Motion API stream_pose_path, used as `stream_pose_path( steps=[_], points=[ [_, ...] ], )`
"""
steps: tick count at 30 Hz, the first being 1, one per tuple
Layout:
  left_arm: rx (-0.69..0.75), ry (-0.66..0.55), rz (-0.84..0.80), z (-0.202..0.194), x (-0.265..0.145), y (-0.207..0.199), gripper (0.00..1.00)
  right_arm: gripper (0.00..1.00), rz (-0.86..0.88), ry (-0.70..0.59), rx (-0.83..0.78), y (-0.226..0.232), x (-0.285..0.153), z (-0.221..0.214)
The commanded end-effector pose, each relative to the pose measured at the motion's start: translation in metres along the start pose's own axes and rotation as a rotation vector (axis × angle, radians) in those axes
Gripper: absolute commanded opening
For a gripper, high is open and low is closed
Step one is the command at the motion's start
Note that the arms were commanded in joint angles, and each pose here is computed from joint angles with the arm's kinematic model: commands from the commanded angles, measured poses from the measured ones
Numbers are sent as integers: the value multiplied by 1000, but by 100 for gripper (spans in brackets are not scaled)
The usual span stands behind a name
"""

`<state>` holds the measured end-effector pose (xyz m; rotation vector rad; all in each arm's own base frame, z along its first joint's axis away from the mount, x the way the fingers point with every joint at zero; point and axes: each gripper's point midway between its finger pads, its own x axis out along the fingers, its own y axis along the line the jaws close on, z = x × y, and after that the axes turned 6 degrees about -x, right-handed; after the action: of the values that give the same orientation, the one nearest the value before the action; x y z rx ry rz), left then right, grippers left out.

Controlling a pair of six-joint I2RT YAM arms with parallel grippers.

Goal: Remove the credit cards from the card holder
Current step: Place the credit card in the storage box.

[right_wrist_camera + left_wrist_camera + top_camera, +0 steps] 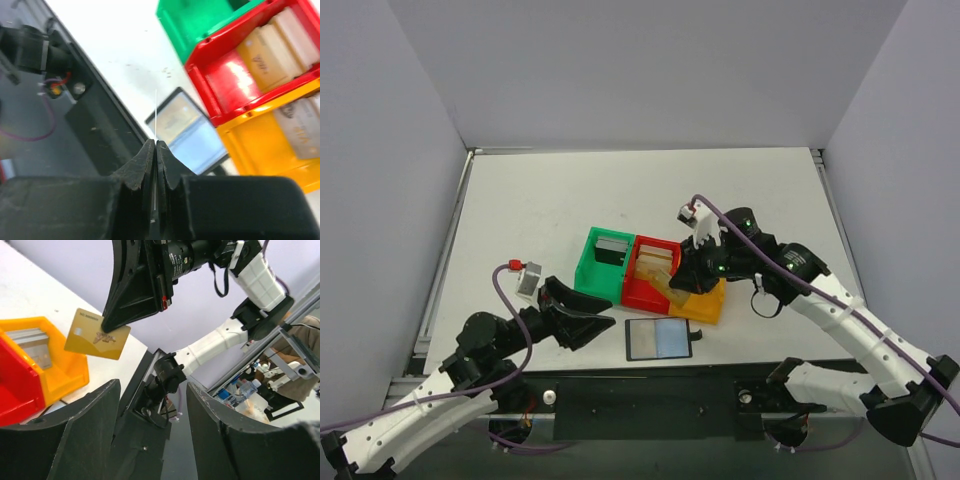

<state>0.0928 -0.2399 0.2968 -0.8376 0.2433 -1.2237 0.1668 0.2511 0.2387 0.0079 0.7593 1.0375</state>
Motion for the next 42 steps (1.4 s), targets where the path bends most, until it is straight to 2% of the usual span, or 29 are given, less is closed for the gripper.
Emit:
stream_pose_path(
  steps=[1,2,6,14,20,42],
  points=[
    [9,-4,119,-1,-6,22,65,0,-157,28,-191,-38,15,9],
    [6,-9,139,0,-7,25,65,0,-183,24,-231,-45,16,13],
    [1,-22,180,0,-8,35,65,0,-106,31,-432,-43,35,10],
    [-37,-16,199,-7,-6,44,65,0,-14,54,-572,-48,66,20],
    [-28,-14,203,-7,-8,44,64,0,-30,153,-595,-73,95,-1],
    [-15,-44,224,-7,-21,48,64,0,2,134,-615,-100,142,-17]
  ],
)
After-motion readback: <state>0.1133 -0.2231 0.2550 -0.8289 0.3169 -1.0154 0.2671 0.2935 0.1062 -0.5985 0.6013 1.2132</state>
